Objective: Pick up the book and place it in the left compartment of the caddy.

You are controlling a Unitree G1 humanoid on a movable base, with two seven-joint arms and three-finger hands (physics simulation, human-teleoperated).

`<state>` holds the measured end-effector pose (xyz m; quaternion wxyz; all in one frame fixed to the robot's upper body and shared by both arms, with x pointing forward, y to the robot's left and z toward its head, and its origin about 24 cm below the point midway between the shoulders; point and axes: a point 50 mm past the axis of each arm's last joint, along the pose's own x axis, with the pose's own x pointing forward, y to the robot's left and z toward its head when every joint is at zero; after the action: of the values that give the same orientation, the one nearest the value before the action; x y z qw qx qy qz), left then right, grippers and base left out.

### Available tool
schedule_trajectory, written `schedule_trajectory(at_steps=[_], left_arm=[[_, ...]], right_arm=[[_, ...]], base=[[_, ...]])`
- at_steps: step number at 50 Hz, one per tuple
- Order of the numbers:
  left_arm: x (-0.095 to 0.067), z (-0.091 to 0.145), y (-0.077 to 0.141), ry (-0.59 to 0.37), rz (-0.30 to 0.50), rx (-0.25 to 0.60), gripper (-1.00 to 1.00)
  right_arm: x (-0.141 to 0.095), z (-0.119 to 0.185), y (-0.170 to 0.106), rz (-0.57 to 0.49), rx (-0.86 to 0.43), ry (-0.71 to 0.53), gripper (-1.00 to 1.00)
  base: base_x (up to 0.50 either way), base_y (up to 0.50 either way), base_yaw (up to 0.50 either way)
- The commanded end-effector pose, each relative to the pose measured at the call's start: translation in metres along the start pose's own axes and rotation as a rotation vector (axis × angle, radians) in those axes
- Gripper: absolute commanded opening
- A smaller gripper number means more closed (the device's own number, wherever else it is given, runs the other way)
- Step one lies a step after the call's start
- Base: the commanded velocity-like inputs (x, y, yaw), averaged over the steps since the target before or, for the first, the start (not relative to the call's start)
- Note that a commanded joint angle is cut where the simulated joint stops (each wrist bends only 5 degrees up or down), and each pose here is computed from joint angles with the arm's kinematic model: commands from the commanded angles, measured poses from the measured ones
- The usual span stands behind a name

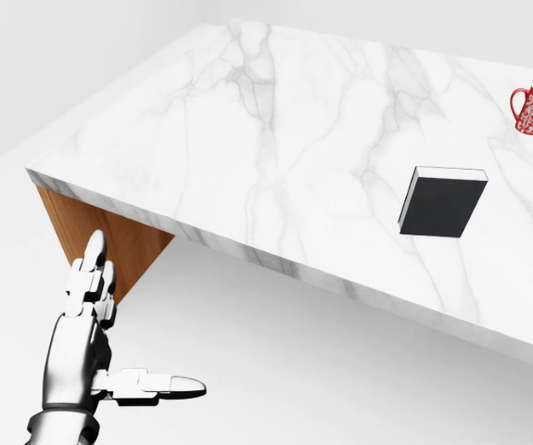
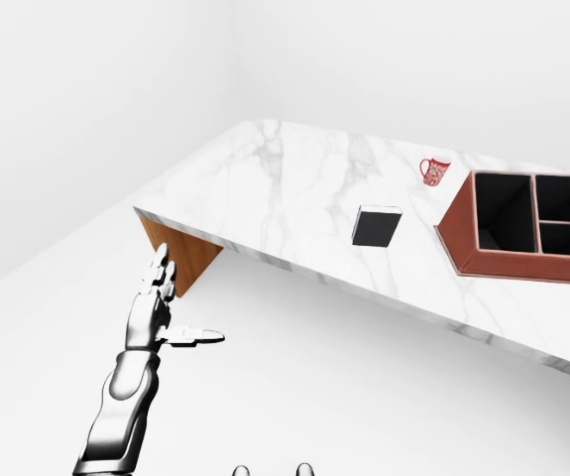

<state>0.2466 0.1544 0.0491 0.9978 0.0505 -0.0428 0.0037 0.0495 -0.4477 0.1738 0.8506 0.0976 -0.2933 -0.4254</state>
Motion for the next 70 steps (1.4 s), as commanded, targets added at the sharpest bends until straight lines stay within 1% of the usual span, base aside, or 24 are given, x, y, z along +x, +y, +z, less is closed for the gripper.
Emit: schedule_trajectory(at_steps=[1,14,16,25,31,36,39,49,60,70], left_arm=[[0.0008,-0.0004,-0.0002,0.002,-0.001,-0.004,1.00],[-0.0011,0.0035,-0.0003,-0.015,-0.004,-0.006,1.00],[-0.0014,0.0026,-0.0008,-0.011,-0.008,-0.005,1.00],[-0.0008,0.0031,-0.0012,-0.013,-0.008,-0.003,1.00],[-0.0004,0.0011,-0.0009,-0.005,-0.008,-0.004,1.00],[-0.0017,0.0045,-0.0014,-0.019,-0.008,-0.002,1.00],[-0.0010,0.0022,-0.0012,-0.009,-0.007,-0.001,1.00],[-0.0006,0.0001,-0.0013,0.000,-0.008,0.002,1.00],[0.0005,-0.0017,-0.0012,0.007,-0.008,0.000,1.00],[-0.0016,0.0048,-0.0017,-0.020,-0.008,0.000,1.00]], right_arm=[[0.0007,-0.0039,-0.0002,-0.006,-0.009,0.015,1.00],[-0.0003,0.0008,0.0010,-0.001,-0.012,-0.002,1.00],[-0.0006,-0.0027,0.0006,0.001,-0.012,0.009,1.00],[-0.0005,0.0009,0.0012,0.003,-0.010,-0.004,1.00],[-0.0007,-0.0038,0.0006,0.003,-0.012,0.013,1.00],[-0.0007,-0.0045,0.0009,0.005,-0.012,0.015,1.00],[-0.0009,0.0001,0.0014,0.006,-0.013,0.001,1.00],[-0.0011,-0.0042,0.0004,0.003,-0.013,0.015,1.00],[-0.0006,-0.0020,0.0005,0.001,-0.011,0.008,1.00],[-0.0006,-0.0010,0.0009,0.002,-0.011,0.004,1.00]], base=[[0.00,0.00,0.00],[0.00,0.00,0.00],[0.07,-0.15,0.00],[0.07,-0.14,0.00],[0.07,-0.14,0.00],[0.07,-0.14,0.00],[0.07,-0.15,0.00],[0.07,-0.14,0.00],[0.07,-0.15,0.00],[0.09,-0.18,0.00]])
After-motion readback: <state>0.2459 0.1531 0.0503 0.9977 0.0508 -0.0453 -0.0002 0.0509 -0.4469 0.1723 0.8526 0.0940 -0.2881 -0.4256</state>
